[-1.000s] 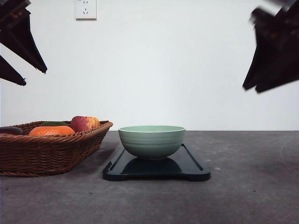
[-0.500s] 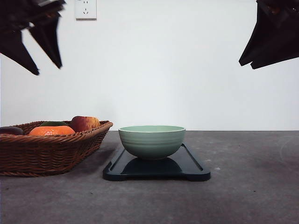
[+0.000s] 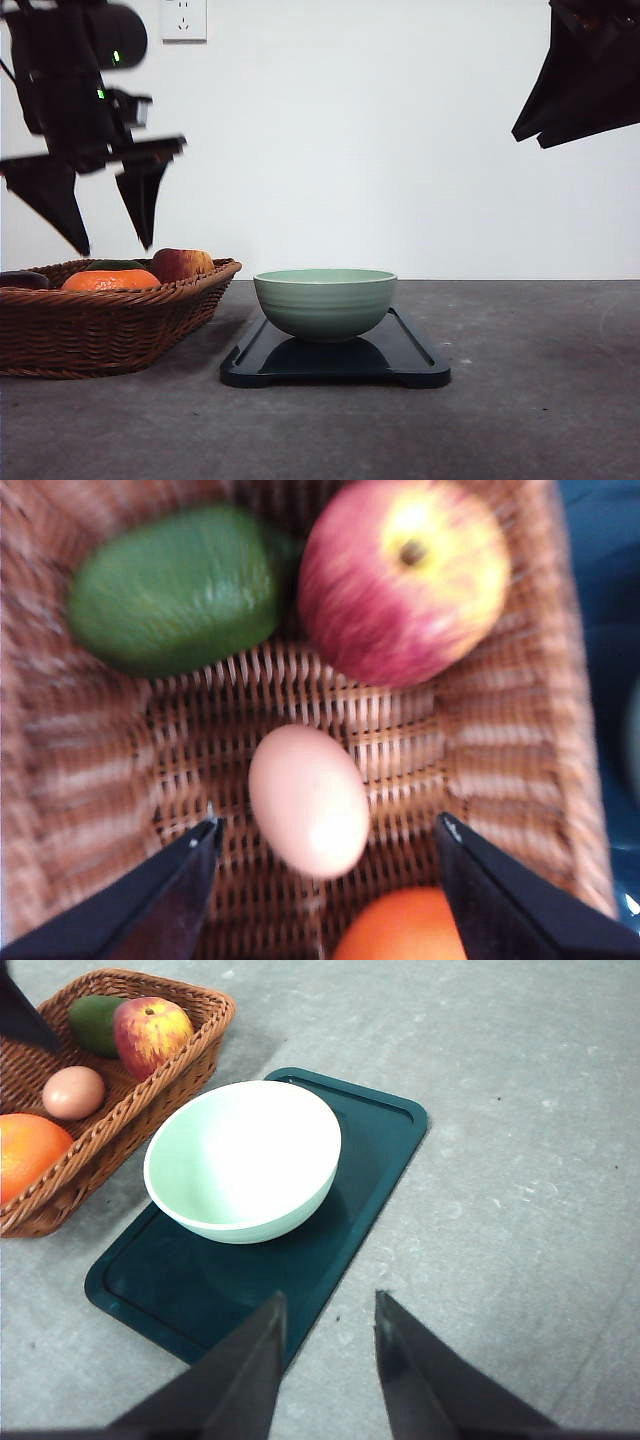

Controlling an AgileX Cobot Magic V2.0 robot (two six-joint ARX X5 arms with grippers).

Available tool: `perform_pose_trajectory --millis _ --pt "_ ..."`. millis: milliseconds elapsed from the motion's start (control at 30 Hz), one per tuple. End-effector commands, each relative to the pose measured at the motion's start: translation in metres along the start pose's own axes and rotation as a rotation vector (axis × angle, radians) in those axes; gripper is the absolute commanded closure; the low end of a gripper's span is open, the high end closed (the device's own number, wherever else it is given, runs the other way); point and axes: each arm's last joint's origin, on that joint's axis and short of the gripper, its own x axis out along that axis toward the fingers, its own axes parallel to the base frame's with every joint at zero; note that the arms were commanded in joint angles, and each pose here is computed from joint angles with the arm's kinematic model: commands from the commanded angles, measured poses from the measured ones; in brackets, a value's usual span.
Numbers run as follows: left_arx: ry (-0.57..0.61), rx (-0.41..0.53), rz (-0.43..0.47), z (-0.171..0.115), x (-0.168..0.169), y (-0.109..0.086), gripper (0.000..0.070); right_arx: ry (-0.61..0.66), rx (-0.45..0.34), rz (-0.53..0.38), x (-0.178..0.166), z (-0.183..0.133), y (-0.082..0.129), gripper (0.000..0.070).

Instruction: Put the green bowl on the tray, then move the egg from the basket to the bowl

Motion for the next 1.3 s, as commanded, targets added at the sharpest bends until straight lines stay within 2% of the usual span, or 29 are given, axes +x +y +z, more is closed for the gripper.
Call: perform_pose_trajectory --millis 0,300,1267 --pt "-0.01 -0.013 0.002 0.007 0.008 -0.002 0.0263 -0.002 -0.009 0.005 0.001 0.001 0.001 0.0526" --pt "0.068 -0.025 0.019 0.005 0.043 -0.001 0.0264 0.001 -0.008 0.005 0.001 0.001 0.001 0.0526" --pt "0.067 -0.027 0.043 0.006 0.054 0.001 0.0268 0.002 -0.007 0.002 0.001 0.001 0.001 0.0526"
